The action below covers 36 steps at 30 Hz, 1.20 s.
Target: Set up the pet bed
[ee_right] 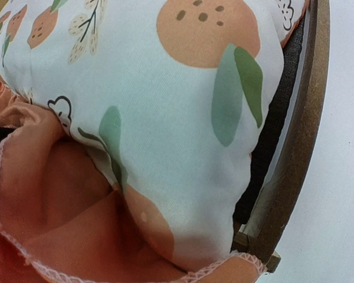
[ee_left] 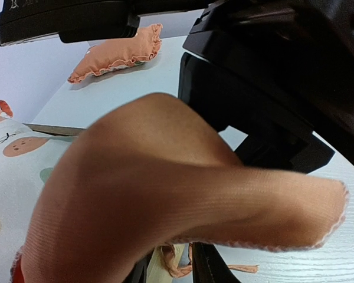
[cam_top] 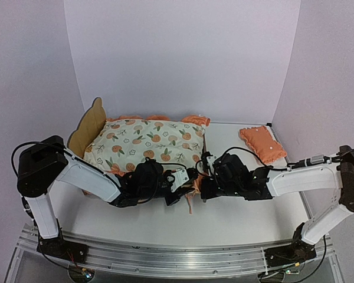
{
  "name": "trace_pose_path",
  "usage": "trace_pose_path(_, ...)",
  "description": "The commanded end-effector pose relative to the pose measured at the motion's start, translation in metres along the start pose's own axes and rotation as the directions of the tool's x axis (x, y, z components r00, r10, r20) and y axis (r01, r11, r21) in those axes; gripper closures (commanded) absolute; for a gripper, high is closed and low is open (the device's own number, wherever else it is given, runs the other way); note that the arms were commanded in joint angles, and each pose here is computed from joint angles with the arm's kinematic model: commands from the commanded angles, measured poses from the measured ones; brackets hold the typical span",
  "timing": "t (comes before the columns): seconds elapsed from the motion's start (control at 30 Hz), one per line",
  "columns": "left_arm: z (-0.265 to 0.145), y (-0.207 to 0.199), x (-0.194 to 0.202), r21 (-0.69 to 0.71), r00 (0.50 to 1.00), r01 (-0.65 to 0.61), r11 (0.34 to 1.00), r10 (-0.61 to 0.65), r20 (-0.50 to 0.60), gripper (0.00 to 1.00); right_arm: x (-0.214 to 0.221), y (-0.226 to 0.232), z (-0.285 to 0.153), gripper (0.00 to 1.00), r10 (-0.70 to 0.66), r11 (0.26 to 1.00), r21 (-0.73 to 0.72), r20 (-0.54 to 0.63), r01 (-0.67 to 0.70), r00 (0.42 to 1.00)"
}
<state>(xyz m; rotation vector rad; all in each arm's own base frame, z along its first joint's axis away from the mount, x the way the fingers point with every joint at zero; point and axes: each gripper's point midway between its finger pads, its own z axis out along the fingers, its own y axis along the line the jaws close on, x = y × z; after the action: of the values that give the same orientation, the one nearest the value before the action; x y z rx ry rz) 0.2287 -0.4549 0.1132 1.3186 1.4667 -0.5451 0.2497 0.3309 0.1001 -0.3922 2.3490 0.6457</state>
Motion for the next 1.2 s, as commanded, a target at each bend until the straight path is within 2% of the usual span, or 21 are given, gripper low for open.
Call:
trace_pose_path(0.0,0.008,0.014,-0.003,-0.075,0.999,-0.045,0.996,0.046,0.008,0.77,-0.013,0.004,-0.007,1.00,0.022,1.000,-0.024,0.050,-0.021,0.998)
trace_pose_path(0.17,0.011,0.021,0.005,-0.119,0.997,-0.073,0.990,0.071,-0.019,0.84,-0.014,0.005,-0.009,1.00,0.017,0.999,-0.028,0.055,-0.015,0.998)
trace_pose_path(0.37,0.010,0.024,0.005,-0.136,0.996,-0.092,0.986,0.089,-0.031,1.00,-0.012,0.003,-0.009,1.00,0.013,1.000,-0.027,0.055,-0.012,0.998)
trace_pose_path(0.6,0.001,0.025,-0.007,-0.123,0.997,-0.083,0.989,0.081,-0.016,1.00,-0.010,-0.001,-0.011,1.00,0.012,0.999,-0.032,0.047,-0.010,0.999)
trace_pose_path(0.7,-0.008,0.020,-0.019,-0.117,0.994,-0.095,0.989,0.100,0.040,1.00,-0.009,0.000,-0.011,1.00,0.015,0.999,-0.038,0.044,-0.013,0.999)
trace_pose_path(0.77,-0.018,0.014,-0.034,-0.148,0.980,-0.145,0.978,0.162,0.112,0.99,-0.009,0.001,-0.012,1.00,0.019,0.999,-0.041,0.044,-0.017,0.999)
trace_pose_path(0.87,-0.030,-0.001,-0.048,-0.214,0.941,-0.234,0.948,0.276,0.195,0.91,-0.011,0.002,-0.012,1.00,0.022,0.999,-0.049,0.051,-0.020,0.998)
trace_pose_path(1.0,-0.023,0.004,-0.044,-0.299,0.935,-0.242,0.923,0.304,0.181,0.86,-0.008,0.004,-0.013,1.00,0.027,0.998,-0.064,0.046,-0.024,0.999)
trace_pose_path(1.17,-0.011,0.004,-0.040,-0.318,0.926,-0.269,0.909,0.335,0.174,0.84,-0.004,0.002,-0.013,1.00,0.037,0.997,-0.070,0.044,-0.034,0.998)
